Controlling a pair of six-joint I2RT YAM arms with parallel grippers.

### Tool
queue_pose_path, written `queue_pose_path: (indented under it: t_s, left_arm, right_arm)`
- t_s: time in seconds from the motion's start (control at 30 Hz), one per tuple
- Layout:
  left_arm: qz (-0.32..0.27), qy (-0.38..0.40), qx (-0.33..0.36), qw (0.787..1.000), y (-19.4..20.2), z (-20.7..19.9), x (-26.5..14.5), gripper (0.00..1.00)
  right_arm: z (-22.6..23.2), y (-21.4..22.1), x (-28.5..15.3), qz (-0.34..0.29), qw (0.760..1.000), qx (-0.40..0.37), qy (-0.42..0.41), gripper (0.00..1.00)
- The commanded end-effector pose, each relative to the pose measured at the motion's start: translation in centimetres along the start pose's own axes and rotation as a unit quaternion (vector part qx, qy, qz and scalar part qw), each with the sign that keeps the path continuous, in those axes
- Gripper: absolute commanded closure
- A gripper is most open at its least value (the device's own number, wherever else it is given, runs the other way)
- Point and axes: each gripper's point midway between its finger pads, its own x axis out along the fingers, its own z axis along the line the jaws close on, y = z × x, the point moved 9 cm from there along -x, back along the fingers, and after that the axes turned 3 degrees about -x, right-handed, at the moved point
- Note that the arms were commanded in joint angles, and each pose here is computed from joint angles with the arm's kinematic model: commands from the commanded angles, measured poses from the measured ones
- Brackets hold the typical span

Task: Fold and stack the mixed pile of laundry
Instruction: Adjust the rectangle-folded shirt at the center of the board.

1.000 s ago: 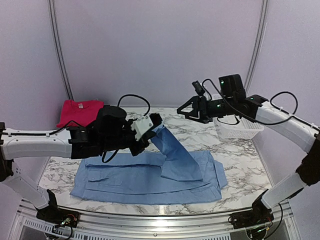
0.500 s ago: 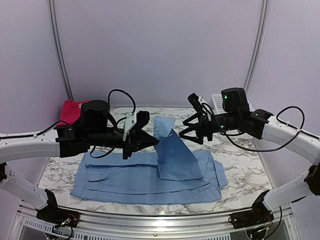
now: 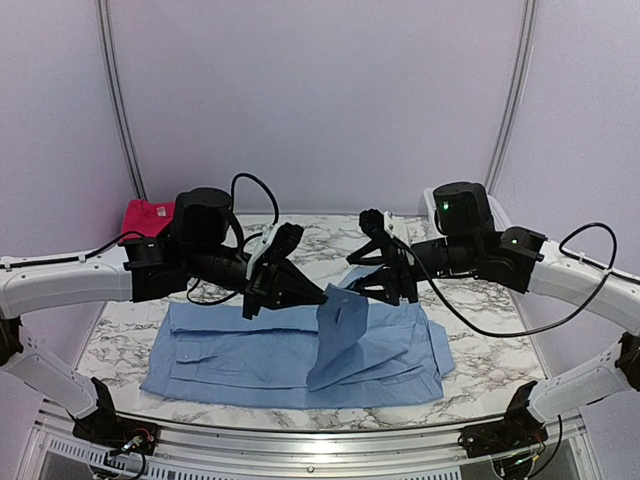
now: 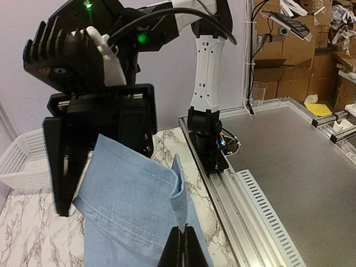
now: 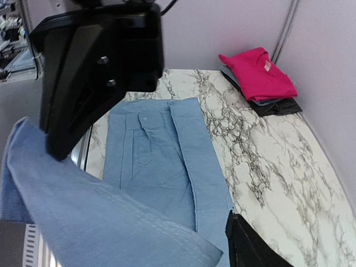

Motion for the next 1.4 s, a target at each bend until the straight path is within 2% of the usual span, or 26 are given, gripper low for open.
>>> queue_pose_path:
  t_s: [0.0,0.07,0.1,0.17,0.23,0.3,0.33,0.4,0.43,0.6,0.67,0.73,0.8,0.93,1.07,1.17,1.37]
  left_arm:
    - [-0.005,-0.023,0.0,1.0,0.1,1.0,-1.6,1.0]
    - [-0.007,-0.056,-0.004,0.998,0.4,1.5,-2.5,1.0]
    - [-0.007,-0.076,-0.003,0.997,0.4,1.7,-3.0,1.0]
    - [0.004,-0.115,-0.007,0.993,0.6,2.1,-3.5,1.0]
    - [0.018,-0.162,-0.018,0.986,0.7,2.6,-3.9,0.92]
    - [0.032,-0.198,-0.034,0.979,0.3,3.0,-4.5,0.58]
    - [0.035,-0.211,-0.041,0.976,-0.1,3.0,-4.8,0.44]
    - [0.044,-0.203,-0.042,0.977,-0.8,2.4,-5.3,0.05]
    - [0.052,-0.192,-0.046,0.979,-1.1,2.0,-5.6,0.02]
    - [0.062,-0.218,-0.086,0.97,-2.7,0.5,-7.5,0.01]
    - [0.069,-0.25,-0.123,0.958,-3.2,0.6,-8.2,0.01]
    - [0.08,-0.25,-0.159,0.952,-3.3,0.8,-8.2,0.01]
    - [0.086,-0.219,-0.159,0.959,-3.5,0.1,-7.8,0.01]
    - [0.104,-0.255,-0.134,0.952,-3.7,-0.2,-6.9,0.01]
    - [0.126,-0.255,-0.128,0.95,-3.3,0.3,-5.0,0.01]
    - [0.141,-0.265,-0.115,0.947,-3.1,0.8,-4.1,0.09]
    - [0.154,-0.26,-0.096,0.948,-3.0,1.5,-3.2,0.35]
  right_arm:
    - [0.7,-2.4,-0.7,-0.023,0.999,-0.033,-0.004,0.67]
    - [0.9,-2.2,-0.7,-0.02,1.0,-0.02,-0.011,0.92]
    - [0.9,-2.2,-0.6,-0.018,1.0,-0.014,-0.012,1.0]
    - [0.9,-2.1,-0.5,-0.015,1.0,-0.002,-0.013,1.0]
    - [0.8,-2.2,-0.3,-0.013,1.0,0.009,-0.012,1.0]
    - [0.4,-2.4,0.1,-0.006,1.0,0.023,-0.013,1.0]
    - [0.1,-2.5,0.4,-0.001,0.999,0.031,-0.013,1.0]
    - [-0.3,-2.7,0.8,0.009,0.999,0.046,-0.012,1.0]
    - [-0.5,-2.6,1.1,0.016,0.998,0.051,-0.013,1.0]
    - [-0.9,-2.3,2.1,0.054,0.996,0.074,-0.005,1.0]
    - [-0.9,-2.2,2.4,0.065,0.995,0.08,-0.003,1.0]
    - [-1.1,-2.0,2.8,0.075,0.993,0.087,-0.002,1.0]
    - [-1.3,-2.0,3.3,0.084,0.992,0.092,-0.003,1.0]
    - [-1.5,-2.5,3.8,0.085,0.992,0.096,-0.004,1.0]
    - [-1.2,-3.3,4.3,0.072,0.993,0.095,-0.021,1.0]
    - [-0.7,-3.8,4.7,0.072,0.993,0.089,-0.032,1.0]
    - [-0.1,-4.2,5.1,0.073,0.993,0.086,-0.043,1.0]
